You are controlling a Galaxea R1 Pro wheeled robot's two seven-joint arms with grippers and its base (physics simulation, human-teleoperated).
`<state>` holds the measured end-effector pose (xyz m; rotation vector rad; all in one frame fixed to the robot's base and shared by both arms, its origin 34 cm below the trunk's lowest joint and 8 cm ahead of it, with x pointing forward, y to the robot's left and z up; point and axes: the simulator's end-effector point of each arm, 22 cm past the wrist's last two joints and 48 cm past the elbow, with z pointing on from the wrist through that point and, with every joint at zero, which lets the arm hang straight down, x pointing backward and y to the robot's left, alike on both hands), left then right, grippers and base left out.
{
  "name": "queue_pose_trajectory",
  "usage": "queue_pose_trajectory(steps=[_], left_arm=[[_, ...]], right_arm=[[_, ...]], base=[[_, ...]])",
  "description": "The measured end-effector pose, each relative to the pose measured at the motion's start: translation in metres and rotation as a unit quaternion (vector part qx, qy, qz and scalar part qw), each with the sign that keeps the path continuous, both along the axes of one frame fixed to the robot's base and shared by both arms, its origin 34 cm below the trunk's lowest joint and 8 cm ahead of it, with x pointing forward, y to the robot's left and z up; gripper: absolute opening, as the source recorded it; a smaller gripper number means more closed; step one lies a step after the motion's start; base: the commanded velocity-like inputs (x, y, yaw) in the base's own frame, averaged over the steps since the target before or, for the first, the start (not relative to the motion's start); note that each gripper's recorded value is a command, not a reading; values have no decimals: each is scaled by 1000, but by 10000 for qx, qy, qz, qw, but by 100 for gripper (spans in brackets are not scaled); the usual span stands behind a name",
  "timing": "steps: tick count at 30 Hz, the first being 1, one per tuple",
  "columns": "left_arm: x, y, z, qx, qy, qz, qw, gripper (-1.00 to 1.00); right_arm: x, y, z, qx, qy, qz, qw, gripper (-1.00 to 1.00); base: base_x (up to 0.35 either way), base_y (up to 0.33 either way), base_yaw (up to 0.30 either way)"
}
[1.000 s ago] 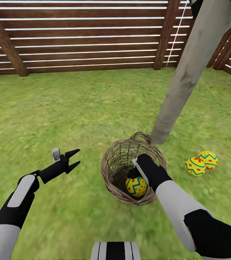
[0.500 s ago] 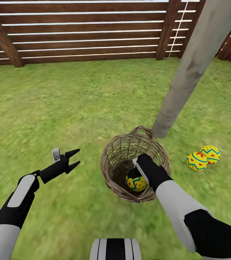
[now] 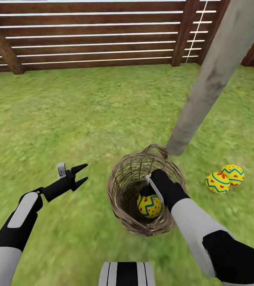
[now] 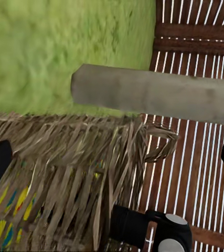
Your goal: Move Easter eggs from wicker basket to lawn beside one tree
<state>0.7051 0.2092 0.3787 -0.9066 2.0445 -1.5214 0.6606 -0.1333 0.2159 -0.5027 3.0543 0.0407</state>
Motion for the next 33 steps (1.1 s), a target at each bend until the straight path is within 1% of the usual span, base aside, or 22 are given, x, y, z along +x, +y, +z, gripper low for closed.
queue_pose_trajectory(steps=[4, 14, 20, 27, 33], left_arm=[[0, 0, -1, 7, 3, -5, 10000, 100], [0, -1, 1, 2, -14, -13, 10000, 100], [-3, 0, -16, 2, 124, -11, 9999, 100], [-7, 0, -35, 2, 267, -11, 9996, 100], [-12, 0, -55, 4, 426, -10, 9991, 100]], right_arm=[[0, 0, 0, 4, 3, -2, 10000, 100], [0, 1, 0, 19, 6, -9, 10000, 100], [-8, 3, -15, 50, 141, -23, 9999, 100], [-9, 2, -28, 48, 232, -31, 9997, 100], [-19, 2, -47, 47, 390, -33, 9992, 100]], base=[[108, -34, 0], [7, -2, 0], [0, 0, 0], [0, 0, 0], [0, 0, 0]])
